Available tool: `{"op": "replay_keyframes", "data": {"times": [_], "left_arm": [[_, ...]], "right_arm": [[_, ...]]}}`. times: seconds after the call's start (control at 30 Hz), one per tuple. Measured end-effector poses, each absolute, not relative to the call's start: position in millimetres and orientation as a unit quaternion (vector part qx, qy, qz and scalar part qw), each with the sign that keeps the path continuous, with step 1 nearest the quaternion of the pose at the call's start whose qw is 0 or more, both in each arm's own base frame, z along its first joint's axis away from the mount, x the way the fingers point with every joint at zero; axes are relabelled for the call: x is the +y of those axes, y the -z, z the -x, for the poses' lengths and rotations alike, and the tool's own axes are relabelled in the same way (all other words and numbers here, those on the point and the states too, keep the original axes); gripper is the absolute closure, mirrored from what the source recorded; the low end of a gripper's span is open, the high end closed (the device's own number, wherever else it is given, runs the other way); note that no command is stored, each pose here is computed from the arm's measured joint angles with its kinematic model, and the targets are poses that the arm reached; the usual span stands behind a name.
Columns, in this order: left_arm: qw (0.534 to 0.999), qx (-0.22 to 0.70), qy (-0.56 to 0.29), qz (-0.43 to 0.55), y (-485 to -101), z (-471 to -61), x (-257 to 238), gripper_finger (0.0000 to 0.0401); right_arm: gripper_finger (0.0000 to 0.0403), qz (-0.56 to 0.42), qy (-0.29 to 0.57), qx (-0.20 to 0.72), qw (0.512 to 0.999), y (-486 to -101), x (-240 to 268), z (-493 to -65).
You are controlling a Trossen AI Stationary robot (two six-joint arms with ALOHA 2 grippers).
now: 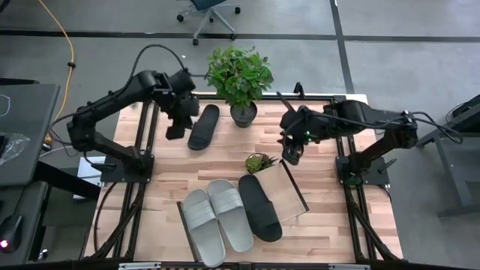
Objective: Pick and place slides into the shelf
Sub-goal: Put the black slipper on the shelf
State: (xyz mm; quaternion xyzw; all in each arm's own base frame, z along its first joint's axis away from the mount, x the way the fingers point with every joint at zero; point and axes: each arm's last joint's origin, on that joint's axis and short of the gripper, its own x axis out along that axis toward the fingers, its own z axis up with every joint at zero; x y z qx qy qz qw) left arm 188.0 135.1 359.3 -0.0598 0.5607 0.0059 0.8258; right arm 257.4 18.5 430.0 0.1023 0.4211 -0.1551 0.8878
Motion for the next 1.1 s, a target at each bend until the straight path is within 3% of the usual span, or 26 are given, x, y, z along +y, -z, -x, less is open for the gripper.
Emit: {"op": "replay_keyframes", "data": {"times": [0.23, 0.53, 0.87, 1.1], "left_arm": [[0.836, 0.546, -0.029, 0.05, -361, -160, 162, 0.0343], [0.877, 0.464, -0.123, 0.008, -393, -127, 154, 0.0343], [0.851, 0.471, -0.205, 0.105, -376, -116, 198, 0.0343], [0.835, 0.489, -0.175, 0.181, -345, -121, 235, 0.0343]], "right_arm": [[0.0284, -0.153, 0.211, 0.416, 0.871, -429, 1, -256], [0.0284, -0.169, 0.258, 0.399, 0.864, -429, -6, -256], [0.0284, -0.169, 0.275, 0.398, 0.859, -429, -20, -255], [0.0284, -0.177, 0.27, 0.393, 0.861, -430, -17, -256]]}}
